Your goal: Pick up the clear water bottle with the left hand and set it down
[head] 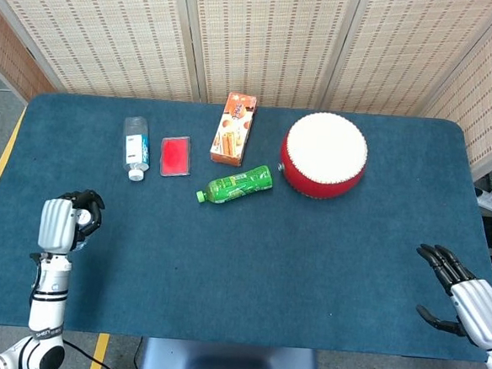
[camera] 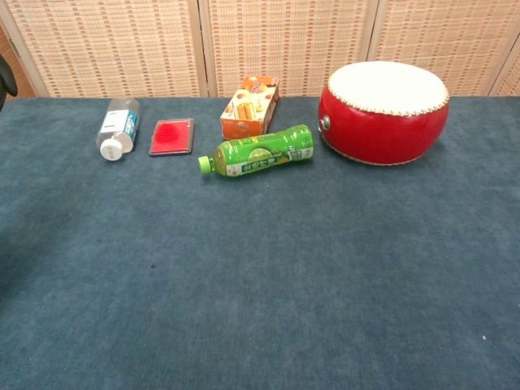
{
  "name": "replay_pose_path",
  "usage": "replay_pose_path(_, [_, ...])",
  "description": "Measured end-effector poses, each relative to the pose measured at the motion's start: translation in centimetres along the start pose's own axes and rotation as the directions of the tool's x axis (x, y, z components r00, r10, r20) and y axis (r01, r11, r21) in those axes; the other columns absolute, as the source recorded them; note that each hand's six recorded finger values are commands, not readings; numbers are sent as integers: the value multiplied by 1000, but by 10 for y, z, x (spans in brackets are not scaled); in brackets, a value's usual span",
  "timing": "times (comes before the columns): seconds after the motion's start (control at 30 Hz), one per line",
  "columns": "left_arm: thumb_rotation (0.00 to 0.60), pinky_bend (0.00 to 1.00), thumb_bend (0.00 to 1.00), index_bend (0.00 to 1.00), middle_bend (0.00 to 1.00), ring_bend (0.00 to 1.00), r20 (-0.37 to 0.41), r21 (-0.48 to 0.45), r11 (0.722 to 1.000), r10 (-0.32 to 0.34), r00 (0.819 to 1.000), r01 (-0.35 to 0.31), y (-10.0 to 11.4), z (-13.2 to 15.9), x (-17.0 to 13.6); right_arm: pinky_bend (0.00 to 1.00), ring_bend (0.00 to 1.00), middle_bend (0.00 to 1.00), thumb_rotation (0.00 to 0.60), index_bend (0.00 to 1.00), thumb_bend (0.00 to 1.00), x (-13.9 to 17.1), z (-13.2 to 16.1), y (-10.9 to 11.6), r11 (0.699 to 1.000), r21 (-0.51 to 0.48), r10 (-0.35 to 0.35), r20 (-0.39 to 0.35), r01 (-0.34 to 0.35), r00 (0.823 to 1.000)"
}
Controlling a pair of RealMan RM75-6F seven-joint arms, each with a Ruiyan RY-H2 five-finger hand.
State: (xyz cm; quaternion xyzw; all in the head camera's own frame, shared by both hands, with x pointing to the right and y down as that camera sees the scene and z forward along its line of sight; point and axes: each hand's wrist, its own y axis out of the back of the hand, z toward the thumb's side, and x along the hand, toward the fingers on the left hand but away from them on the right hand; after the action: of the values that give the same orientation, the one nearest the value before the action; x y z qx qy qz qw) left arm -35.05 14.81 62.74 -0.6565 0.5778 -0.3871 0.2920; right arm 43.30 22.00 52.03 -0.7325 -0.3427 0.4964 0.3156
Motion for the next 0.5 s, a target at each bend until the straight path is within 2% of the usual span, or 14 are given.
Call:
replay_pose_path(0.07, [600,687,668,649,741,686,4,-144,989,-23,1000,23,-2,7,-1,290,3,38,600,0,182,0,0,0,1000,-1,0,0,0,1000])
replay_pose_path(0.13, [600,687,666,649,741,686,11,-286,957,-41,999,43,-3,14,-2,291,3,38,600,0,182,0,0,0,1000,0,2,0,-2,1000])
replay_pose_path(0.23, [600,687,665,649,741,685,27,-521,850,-73,997,76,-3,24,-4,290,3,38,600,0,182,0,0,-1,1000,2,6,0,-6,1000])
replay_pose_path(0.27, [600,687,665,649,741,685,34,-602,793,-86,996,89,-3,27,-5,290,3,38,600,0,182,-1,0,-1,1000,2,8,-1,-8,1000])
replay_pose_path(0.37, [600,687,666,649,741,686,45,-745,658,-108,993,106,-2,32,-6,290,3,38,600,0,182,-1,0,-2,1000,3,10,1,-10,1000])
replay_pose_path(0.47, [600,687,666,649,741,686,42,-802,588,-114,993,101,-2,32,-6,290,3,38,600,0,182,-2,0,-2,1000,3,11,2,-11,1000])
replay_pose_path(0.5, [600,687,665,649,741,686,39,-807,582,-113,993,98,-2,31,-7,290,3,38,600,0,182,-2,0,-2,1000,3,11,2,-11,1000])
